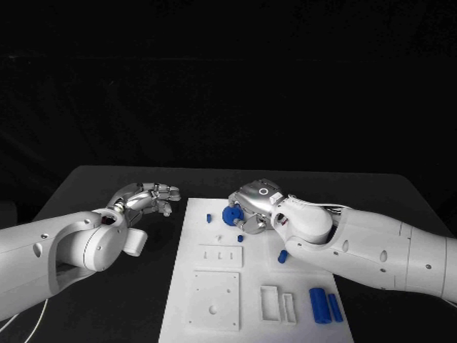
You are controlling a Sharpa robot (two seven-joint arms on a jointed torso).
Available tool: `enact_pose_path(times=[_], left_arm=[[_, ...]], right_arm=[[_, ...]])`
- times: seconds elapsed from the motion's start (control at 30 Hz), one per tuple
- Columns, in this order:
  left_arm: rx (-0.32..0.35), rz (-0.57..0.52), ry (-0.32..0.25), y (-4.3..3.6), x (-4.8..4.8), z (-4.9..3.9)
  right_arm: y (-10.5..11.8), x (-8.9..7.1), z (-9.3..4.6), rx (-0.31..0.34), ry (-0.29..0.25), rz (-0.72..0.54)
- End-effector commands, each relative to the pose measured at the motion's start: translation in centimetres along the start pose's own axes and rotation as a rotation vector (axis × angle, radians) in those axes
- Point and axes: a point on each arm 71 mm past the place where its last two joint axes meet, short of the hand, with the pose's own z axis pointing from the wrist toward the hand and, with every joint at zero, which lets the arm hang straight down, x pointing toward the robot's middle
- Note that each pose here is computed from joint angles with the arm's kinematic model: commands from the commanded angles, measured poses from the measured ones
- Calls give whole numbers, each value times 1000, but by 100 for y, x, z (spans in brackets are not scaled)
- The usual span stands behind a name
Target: Assemble the parts on the task board
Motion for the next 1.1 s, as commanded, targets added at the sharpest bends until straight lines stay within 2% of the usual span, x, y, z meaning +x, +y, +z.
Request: enact_pose_path(times=[0.03, 0.37, 0.77, 0.87, 1.0, 1.1], left_arm=[[9, 4, 0, -17, 8, 0], [10, 4, 0, -18, 6, 0], [9, 4, -2, -17, 3, -3], [9, 4, -1, -17, 5, -3], [15, 19, 2, -22, 4, -4], [15, 19, 3, -21, 7, -5]], right_arm=[[12, 79, -21, -9, 57, -6], [-1, 88, -19, -4, 60, -8], [-17, 73, -17, 7, 33, 19], [-29, 91, -22, 12, 54, 40], [-46, 150, -26, 24, 132, 59], [-60, 169, -31, 33, 154, 90]])
